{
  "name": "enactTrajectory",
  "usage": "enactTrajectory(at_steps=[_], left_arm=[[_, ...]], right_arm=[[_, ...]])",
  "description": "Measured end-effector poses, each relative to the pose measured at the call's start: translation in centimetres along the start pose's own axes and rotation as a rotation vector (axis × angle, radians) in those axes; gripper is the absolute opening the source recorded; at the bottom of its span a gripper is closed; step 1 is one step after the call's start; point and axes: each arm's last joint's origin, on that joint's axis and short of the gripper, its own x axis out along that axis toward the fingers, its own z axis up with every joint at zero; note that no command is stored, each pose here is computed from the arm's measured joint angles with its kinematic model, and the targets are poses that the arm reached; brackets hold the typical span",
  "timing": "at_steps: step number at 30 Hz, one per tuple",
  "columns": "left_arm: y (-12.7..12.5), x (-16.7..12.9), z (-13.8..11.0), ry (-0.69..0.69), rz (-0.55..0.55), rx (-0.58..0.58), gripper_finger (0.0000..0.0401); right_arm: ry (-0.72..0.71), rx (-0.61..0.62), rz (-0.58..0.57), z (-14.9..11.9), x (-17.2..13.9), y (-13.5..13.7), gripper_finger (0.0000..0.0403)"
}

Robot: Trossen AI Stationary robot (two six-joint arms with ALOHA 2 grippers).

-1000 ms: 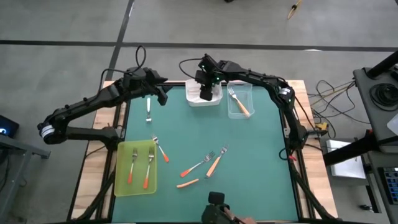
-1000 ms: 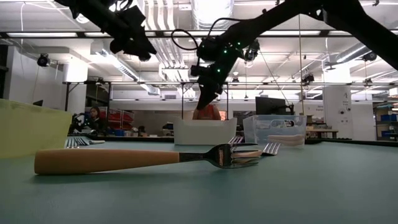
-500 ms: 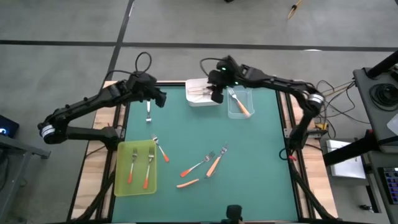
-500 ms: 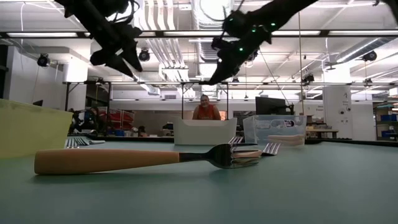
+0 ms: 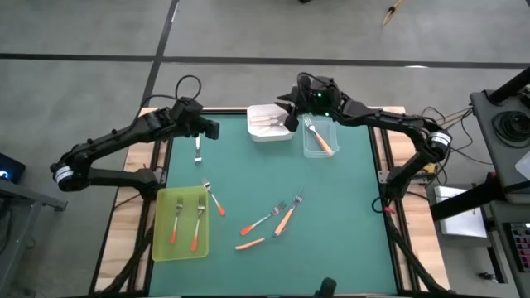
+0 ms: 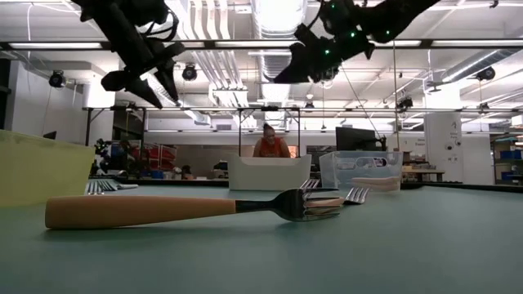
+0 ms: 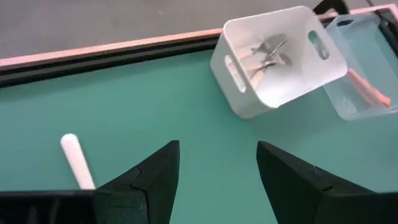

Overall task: Sort silverware by color (type)
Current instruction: Put the orange fork into the yellow bin

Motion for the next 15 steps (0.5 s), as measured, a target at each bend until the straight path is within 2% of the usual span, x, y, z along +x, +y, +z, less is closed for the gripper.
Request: enactTrajectory(at_steps=[2, 6, 8, 12, 15], left_arm=[[0.1, 0.1, -0.1, 0.008, 0.020, 0.039, 0.0196], [-0.1, 0.4, -0.8, 0.066, 0.038, 0.207, 0.0196], [-0.4, 0.6, -1.3, 0.099, 0.037, 0.270, 0.0196], [-1.3, 0.5, -2.2, 0.121, 0.004, 0.318, 0.0196], [-2.1, 0.3, -3.0, 0.141, -0.024, 0.353, 0.0196]], right_arm=[[0.072, 0.048, 0.035, 0.0, -0.6, 0.6, 0.0079], [0.177, 0.089, 0.123, 0.3, -2.3, 2.9, 0.0070], [0.227, 0.168, 0.153, 0.3, -2.9, 4.0, 0.0067], [0.285, 0.375, 0.181, 1.0, -4.2, 6.1, 0.0063], [0.368, 0.453, 0.231, 1.0, -5.0, 8.1, 0.0063]])
